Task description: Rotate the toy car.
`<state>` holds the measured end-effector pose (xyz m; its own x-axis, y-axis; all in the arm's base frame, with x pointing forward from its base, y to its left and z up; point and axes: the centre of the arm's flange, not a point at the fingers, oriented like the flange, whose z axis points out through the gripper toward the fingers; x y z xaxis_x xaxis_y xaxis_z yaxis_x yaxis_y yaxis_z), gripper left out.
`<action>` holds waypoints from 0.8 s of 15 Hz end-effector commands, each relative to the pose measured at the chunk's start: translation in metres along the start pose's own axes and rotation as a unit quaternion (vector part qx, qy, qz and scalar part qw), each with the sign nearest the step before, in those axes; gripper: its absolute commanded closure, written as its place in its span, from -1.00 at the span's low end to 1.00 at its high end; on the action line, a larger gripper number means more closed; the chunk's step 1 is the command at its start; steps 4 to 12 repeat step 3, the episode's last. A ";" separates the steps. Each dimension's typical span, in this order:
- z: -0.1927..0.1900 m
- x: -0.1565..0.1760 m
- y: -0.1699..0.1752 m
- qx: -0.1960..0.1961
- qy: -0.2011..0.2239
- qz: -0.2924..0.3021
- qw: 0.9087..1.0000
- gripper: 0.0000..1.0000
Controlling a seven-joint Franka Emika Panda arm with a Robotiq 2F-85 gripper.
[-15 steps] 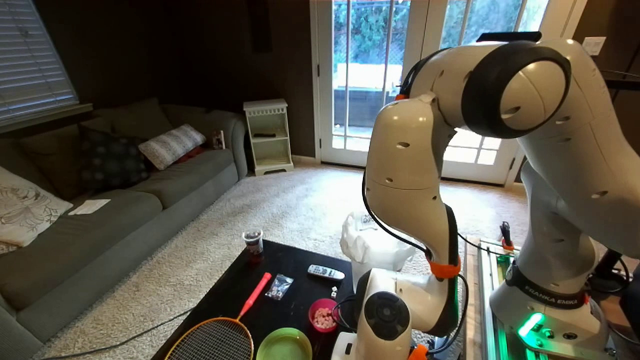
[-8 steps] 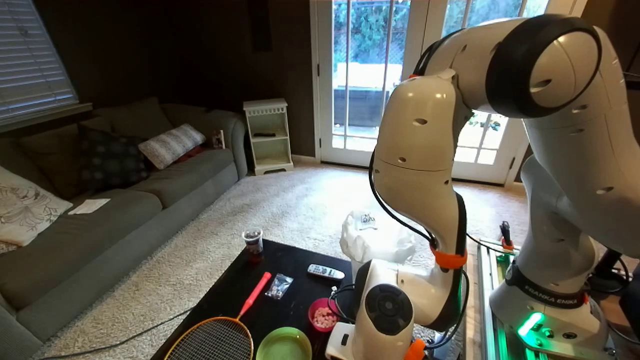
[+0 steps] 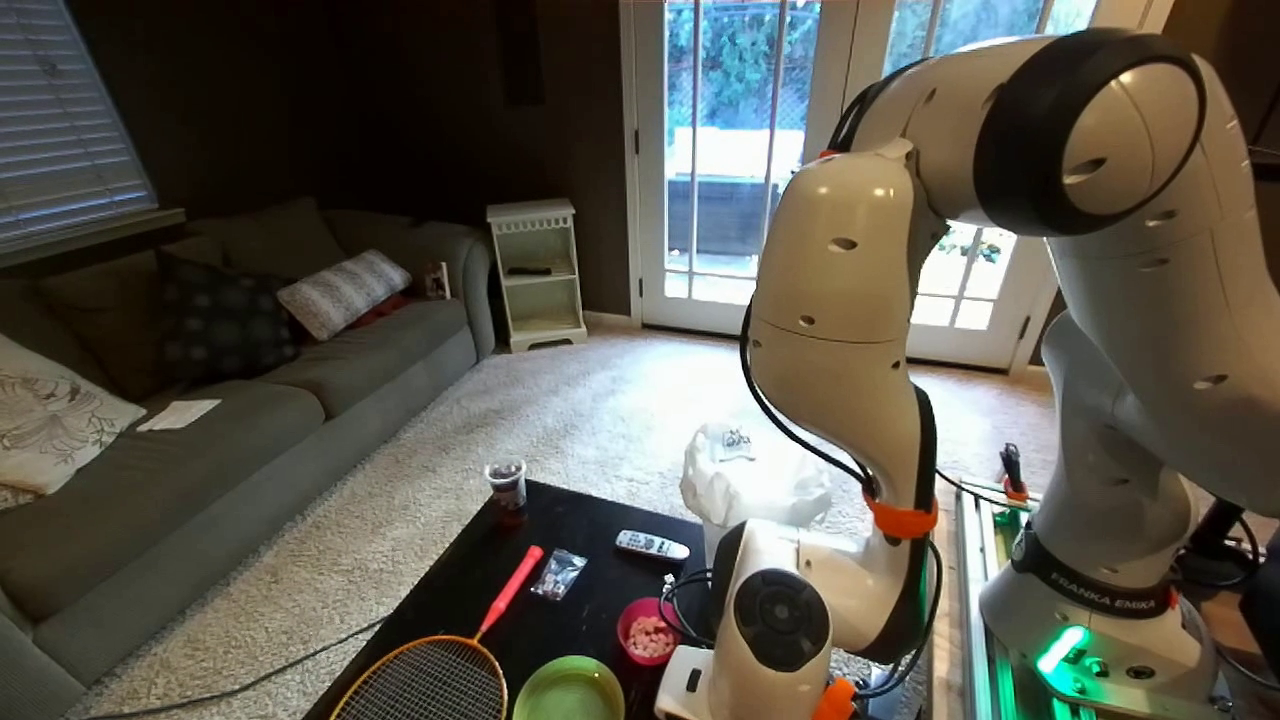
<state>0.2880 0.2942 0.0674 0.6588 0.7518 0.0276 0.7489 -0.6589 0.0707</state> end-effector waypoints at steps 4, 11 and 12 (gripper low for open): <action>0.000 0.000 0.000 0.000 0.000 0.000 1.000 -1.00; 0.000 0.000 0.000 0.000 0.000 0.000 1.000 -1.00; 0.000 0.000 0.000 0.000 0.000 0.000 1.000 -1.00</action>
